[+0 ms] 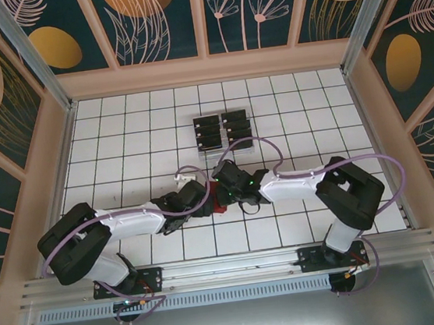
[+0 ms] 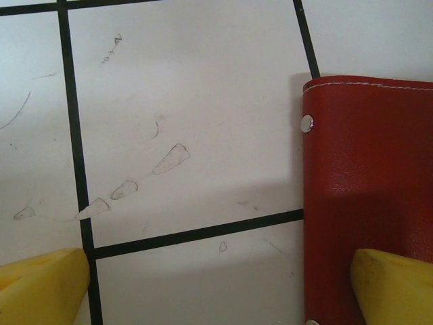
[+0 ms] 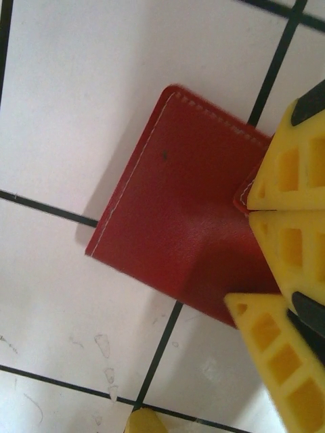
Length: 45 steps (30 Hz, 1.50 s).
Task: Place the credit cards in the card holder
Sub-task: Open the button on the card holder, then open the card holder at the center of the table.
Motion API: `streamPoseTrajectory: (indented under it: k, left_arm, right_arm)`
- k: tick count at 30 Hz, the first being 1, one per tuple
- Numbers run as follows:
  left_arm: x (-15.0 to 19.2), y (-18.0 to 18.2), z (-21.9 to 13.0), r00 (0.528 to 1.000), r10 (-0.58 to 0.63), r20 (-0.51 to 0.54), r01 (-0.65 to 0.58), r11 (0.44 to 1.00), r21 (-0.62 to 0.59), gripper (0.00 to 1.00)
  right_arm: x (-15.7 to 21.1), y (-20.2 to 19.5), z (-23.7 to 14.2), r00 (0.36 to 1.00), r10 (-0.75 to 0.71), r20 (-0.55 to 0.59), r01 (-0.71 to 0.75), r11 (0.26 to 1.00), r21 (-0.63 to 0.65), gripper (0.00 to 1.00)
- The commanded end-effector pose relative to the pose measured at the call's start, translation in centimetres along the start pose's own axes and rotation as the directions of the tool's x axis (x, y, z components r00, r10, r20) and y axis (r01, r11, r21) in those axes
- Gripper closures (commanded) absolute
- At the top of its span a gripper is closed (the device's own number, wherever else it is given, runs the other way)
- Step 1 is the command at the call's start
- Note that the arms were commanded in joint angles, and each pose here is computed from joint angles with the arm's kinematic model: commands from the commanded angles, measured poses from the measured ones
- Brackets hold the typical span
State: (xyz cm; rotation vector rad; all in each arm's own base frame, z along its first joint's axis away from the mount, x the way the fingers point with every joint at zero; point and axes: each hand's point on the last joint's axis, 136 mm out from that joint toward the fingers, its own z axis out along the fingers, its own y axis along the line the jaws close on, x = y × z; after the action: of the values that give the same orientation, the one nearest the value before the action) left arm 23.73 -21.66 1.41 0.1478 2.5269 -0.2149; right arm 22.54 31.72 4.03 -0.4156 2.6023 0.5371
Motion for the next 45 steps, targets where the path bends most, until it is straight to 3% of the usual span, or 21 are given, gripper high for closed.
streamPoseTrajectory:
  k: [1,10,22,25,29,36,40,45]
  left_arm:
    - [3.2,2.5,1.2,0.995,0.010,-0.097,-0.019,0.996,-0.090,0.01]
    - [3.7,2.2,1.2,0.994,-0.020,-0.107,0.014,0.998,-0.063,0.01]
    - [-0.8,-1.3,-1.7,0.988,-0.153,-0.007,0.153,0.984,0.096,0.02]
    - [-2.2,-2.1,-2.4,0.984,-0.179,0.021,0.175,0.976,0.128,0.02]
    - [-3.7,-2.7,-2.9,0.980,-0.188,0.058,0.179,0.974,0.136,0.01]
    - [-5.5,-1.8,-3.0,0.983,-0.141,0.117,0.135,0.989,0.056,0.02]
    - [-6.7,0.7,-2.9,0.972,-0.188,0.144,0.187,0.982,0.022,0.01]
    - [-8.3,3.1,-3.3,0.953,-0.243,0.181,0.246,0.969,0.010,0.01]
  right_arm:
    - [-0.1,-1.2,-1.4,0.999,0.016,0.042,-0.017,1.000,0.023,1.00]
    - [1.6,-3.8,-2.9,0.995,0.083,0.060,-0.086,0.995,0.046,1.00]
    - [1.9,-8.0,-3.1,0.979,0.182,0.087,-0.187,0.980,0.063,1.00]
    - [1.6,-8.5,-3.5,0.979,0.184,0.090,-0.191,0.978,0.078,0.83]
    - [0.7,-7.6,-5.1,0.974,0.191,0.123,-0.199,0.978,0.061,0.69]
    - [-1.3,-3.5,-7.8,0.964,0.198,0.180,-0.194,0.980,-0.041,0.64]
    - [-1.7,-0.7,-7.1,0.971,0.180,0.159,-0.165,0.981,-0.103,0.59]
    - [-1.2,0.4,-4.6,0.984,0.143,0.110,-0.133,0.987,-0.095,0.57]
